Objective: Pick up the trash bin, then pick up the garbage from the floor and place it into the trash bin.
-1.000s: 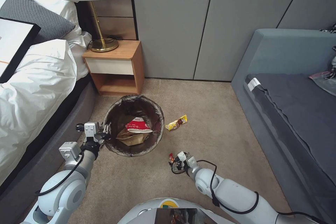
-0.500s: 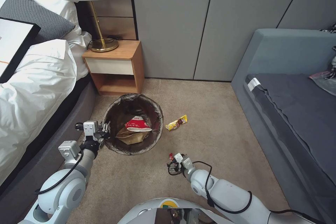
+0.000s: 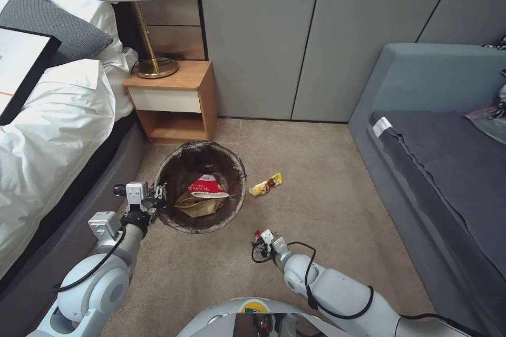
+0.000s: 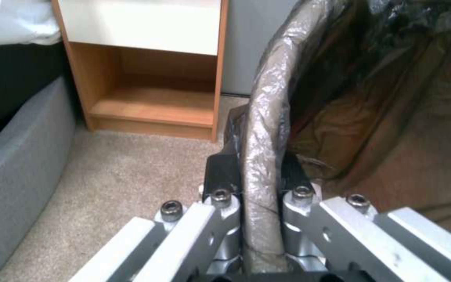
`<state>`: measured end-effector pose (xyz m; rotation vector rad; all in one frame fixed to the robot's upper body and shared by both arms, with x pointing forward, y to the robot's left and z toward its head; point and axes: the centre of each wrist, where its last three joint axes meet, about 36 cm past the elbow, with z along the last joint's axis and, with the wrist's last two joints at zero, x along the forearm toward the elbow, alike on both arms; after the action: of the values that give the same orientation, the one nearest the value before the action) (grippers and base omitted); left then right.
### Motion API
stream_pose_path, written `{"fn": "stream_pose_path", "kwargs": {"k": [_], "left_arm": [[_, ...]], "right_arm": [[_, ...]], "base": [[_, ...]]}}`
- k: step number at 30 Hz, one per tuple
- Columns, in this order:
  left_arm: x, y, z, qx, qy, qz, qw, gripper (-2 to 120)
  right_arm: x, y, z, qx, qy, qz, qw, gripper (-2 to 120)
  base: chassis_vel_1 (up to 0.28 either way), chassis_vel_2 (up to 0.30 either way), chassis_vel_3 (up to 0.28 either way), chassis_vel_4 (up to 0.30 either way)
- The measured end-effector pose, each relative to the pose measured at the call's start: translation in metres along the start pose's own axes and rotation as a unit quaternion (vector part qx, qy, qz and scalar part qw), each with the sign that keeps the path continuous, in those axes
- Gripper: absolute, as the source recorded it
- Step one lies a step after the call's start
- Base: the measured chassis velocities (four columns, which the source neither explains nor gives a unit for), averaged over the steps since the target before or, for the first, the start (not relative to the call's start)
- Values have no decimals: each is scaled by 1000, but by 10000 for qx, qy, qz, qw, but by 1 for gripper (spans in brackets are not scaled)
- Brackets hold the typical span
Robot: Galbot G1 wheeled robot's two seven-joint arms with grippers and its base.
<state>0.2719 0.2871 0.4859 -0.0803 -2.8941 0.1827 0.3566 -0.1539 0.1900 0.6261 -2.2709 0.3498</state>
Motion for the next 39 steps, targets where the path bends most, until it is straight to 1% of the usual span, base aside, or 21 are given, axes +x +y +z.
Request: {"fn": "stream_pose_path", "kwargs": {"k": [1,4,5,6,9,11,13,15,17,19,20,22,23,25,27,28,35,39], "left_arm": [[0,0,0,0,0,0,10000,4],[0,0,0,2,-1,-1,10000,4],[0,0,0,2,-1,-1,10000,4],[0,0,0,3,-4,0,10000,4],[0,0,0,4,-7,-1,10000,4],[0,0,0,5,-9,-4,10000,4],[0,0,0,6,-13,-6,10000,4],[0,0,-1,6,-26,-4,10000,4],[-1,0,-1,6,-34,-1,10000,4],[-1,-1,-1,10,-47,4,10000,4],[-1,-1,-1,10,-47,4,10000,4],[-2,-1,-1,18,-48,9,10000,4],[-2,-1,-1,18,-48,9,10000,4],[-3,-1,-1,29,-49,14,10000,4],[-3,-1,-2,32,-51,14,10000,4],[-4,-1,-2,34,-55,13,10000,4],[-4,-2,-2,33,-53,20,10000,4],[-4,-3,-2,29,-14,38,10000,4]], "right_arm": [[0,0,0,0,0,0,10000,62],[-1,2,0,-5,4,-13,10000,48],[-1,2,0,-5,4,-13,10000,48],[-2,2,1,2,11,-17,10000,43],[-3,3,1,8,15,-14,10000,40],[-4,2,1,12,16,-5,10000,34],[-4,2,1,12,14,-2,10000,32],[-3,2,1,13,14,-4,10000,25],[-2,2,1,17,16,1,10000,24],[-1,1,2,23,17,18,10000,18],[-1,1,2,23,17,18,10000,18],[1,-2,2,29,28,52,10000,14],[1,-2,2,29,28,52,10000,14],[2,-5,2,32,34,74,10000,8],[2,-6,2,30,32,82,10000,6],[3,-7,1,26,26,106,9999,0],[12,-12,-5,-4,-68,170,9998,0],[24,-21,-22,-139,-340,270,9990,0]], "base": [[0,0,0,0],[0,0,0,0],[0,0,0,0],[0,0,0,0],[0,0,0,0],[0,0,0,0],[0,0,0,0],[0,0,0,0],[0,0,0,0],[0,0,0,0],[0,0,0,0],[0,0,0,0],[0,0,0,0],[0,0,0,0],[0,0,0,0],[0,0,0,0],[0,0,0,0],[0,0,0,0]]}}
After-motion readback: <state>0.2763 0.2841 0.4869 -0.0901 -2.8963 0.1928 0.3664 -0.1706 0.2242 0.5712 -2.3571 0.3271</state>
